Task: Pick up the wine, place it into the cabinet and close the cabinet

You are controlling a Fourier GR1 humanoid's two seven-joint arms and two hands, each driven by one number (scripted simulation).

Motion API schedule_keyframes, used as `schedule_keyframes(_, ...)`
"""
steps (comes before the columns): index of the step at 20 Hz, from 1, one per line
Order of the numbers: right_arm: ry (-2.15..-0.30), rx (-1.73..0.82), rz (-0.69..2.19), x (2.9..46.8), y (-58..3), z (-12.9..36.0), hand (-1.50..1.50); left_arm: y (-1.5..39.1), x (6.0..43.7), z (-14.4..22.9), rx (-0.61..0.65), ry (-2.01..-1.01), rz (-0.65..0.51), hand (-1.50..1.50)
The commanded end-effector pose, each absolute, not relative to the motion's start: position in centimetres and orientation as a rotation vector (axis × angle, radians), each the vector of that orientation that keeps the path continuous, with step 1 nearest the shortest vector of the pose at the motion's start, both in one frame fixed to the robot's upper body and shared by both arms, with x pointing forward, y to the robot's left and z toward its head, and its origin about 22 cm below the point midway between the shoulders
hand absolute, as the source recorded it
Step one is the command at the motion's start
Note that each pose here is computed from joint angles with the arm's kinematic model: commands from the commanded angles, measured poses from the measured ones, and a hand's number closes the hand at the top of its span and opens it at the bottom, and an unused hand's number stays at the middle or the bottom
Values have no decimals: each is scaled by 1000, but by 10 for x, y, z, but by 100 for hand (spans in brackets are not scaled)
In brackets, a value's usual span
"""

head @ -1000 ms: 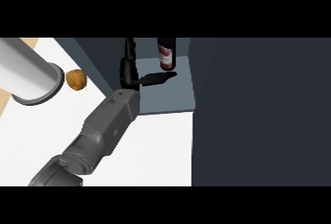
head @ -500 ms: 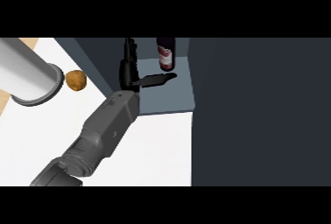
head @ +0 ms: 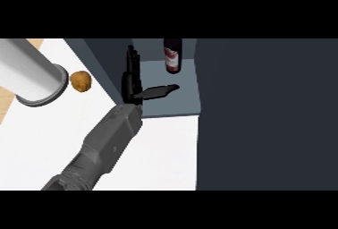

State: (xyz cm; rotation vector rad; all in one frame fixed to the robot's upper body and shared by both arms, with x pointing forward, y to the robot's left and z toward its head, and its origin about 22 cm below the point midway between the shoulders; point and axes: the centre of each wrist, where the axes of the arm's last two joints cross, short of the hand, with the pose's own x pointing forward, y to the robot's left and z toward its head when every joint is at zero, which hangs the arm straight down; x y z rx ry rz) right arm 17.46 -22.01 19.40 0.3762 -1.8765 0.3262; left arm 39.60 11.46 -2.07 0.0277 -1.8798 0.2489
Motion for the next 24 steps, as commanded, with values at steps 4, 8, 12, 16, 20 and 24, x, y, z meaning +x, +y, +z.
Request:
schedule_keyframes(4, -1897, 341, 307, 165, -224, 208, -150, 90, 357, -34, -14, -1841, 262, -150)
schedule_keyframes(8, -1918, 329, 318, 154, -228, 208, -150, 77, 316, -55, -16, -1848, 230, -150)
schedule_keyframes(12, -1909, 303, 298, 154, -246, 213, -150, 58, 311, -28, 2, -1864, 230, -150)
schedule_keyframes(16, -1921, 315, 298, 155, -228, 208, -150, 34, 268, -23, -10, -1885, 211, -150)
schedule_keyframes(20, -1926, 266, 284, 148, -232, 204, -150, 30, 245, -6, -56, -1887, 247, -150)
schedule_keyframes(24, -1904, 287, 282, 151, -233, 209, -150, 41, 216, -3, -116, -1891, 242, -150)
